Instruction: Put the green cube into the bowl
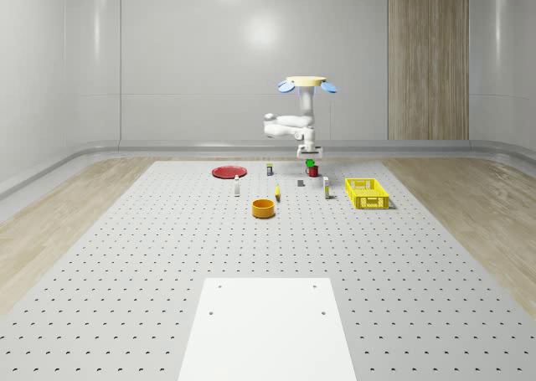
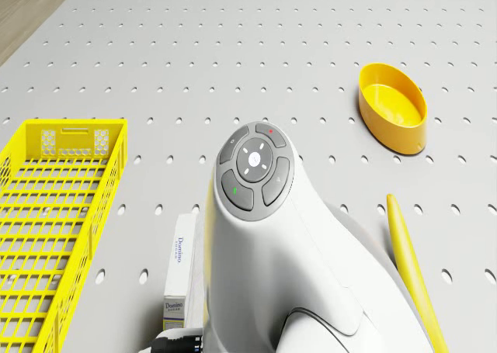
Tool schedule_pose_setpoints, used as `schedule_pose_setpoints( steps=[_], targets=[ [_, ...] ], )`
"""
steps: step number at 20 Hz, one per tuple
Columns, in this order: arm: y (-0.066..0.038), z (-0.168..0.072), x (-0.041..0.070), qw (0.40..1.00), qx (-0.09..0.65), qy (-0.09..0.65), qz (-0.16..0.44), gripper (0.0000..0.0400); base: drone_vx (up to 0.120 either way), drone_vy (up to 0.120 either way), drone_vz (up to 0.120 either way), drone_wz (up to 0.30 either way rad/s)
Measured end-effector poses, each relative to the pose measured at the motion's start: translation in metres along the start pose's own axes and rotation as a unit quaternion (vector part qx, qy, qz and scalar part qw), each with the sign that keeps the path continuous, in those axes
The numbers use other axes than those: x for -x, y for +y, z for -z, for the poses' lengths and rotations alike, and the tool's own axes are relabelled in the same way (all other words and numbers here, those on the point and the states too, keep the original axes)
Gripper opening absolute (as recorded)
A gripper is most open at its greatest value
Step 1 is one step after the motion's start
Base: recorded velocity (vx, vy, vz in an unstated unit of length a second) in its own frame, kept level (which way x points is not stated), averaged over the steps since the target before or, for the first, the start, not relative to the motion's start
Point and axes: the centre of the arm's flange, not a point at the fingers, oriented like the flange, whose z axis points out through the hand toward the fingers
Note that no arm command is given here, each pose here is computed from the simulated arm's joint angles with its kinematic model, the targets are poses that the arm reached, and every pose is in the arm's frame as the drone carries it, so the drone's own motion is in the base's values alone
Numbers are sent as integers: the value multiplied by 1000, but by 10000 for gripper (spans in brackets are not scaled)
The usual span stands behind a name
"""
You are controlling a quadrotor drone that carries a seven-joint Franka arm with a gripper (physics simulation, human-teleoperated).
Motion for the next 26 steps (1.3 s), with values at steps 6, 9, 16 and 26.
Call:
schedule_pose_setpoints(
  steps=[6,9,16,26],
  targets=[
    [0,0,0,1000,0,0,0,250,120,-120,0,0],
    [0,0,0,1000,0,0,0,250,120,-120,0,0],
    [0,0,0,1000,0,0,0,250,120,-120,0,0],
    [0,0,0,1000,0,0,0,250,120,-120,0,0]
  ],
)
